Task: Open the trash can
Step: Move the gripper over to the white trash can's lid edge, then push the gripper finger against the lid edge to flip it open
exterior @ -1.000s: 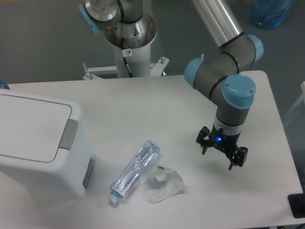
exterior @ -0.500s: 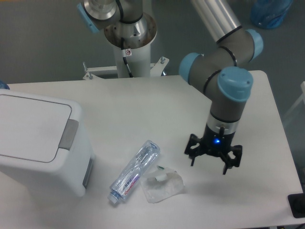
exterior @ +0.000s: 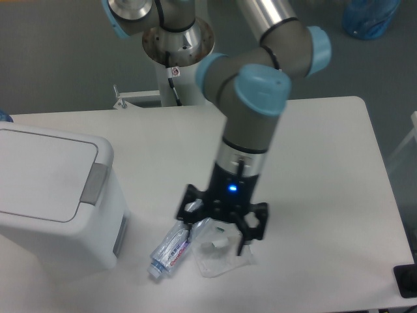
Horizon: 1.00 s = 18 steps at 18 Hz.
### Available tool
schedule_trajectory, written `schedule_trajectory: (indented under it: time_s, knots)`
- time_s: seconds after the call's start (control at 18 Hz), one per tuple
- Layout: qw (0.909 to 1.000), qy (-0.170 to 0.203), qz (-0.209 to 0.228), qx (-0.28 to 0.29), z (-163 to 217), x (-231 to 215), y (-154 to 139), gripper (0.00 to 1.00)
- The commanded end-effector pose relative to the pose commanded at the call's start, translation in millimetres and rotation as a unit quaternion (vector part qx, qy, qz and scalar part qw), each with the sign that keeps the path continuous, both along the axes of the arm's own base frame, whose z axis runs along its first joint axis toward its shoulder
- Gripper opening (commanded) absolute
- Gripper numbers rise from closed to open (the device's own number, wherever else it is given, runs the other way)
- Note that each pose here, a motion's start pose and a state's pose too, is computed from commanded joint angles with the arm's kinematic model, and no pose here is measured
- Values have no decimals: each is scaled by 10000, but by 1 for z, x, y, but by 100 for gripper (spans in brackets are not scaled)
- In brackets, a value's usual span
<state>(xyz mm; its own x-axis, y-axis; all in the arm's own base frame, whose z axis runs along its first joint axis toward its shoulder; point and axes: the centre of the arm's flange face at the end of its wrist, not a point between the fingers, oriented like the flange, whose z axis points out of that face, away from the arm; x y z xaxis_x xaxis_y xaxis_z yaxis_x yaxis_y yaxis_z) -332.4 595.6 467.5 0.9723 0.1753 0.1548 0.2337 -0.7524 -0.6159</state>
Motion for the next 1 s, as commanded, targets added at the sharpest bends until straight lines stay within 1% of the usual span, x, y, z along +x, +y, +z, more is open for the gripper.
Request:
schedule_trajectory:
  time_s: [0.17, 0.39, 0.5, 0.72, 1.0]
  knots:
    - [9999, -56, 76, 136, 24, 24, 0, 100]
    - [9995, -94, 189, 230, 40, 32, -6, 100]
    - [9995, -109, 180, 219, 39, 36, -7, 100]
    - [9998, -97, 94, 139, 36, 57, -23, 100]
    - [9999, -83, 40, 90, 32, 71, -38, 100]
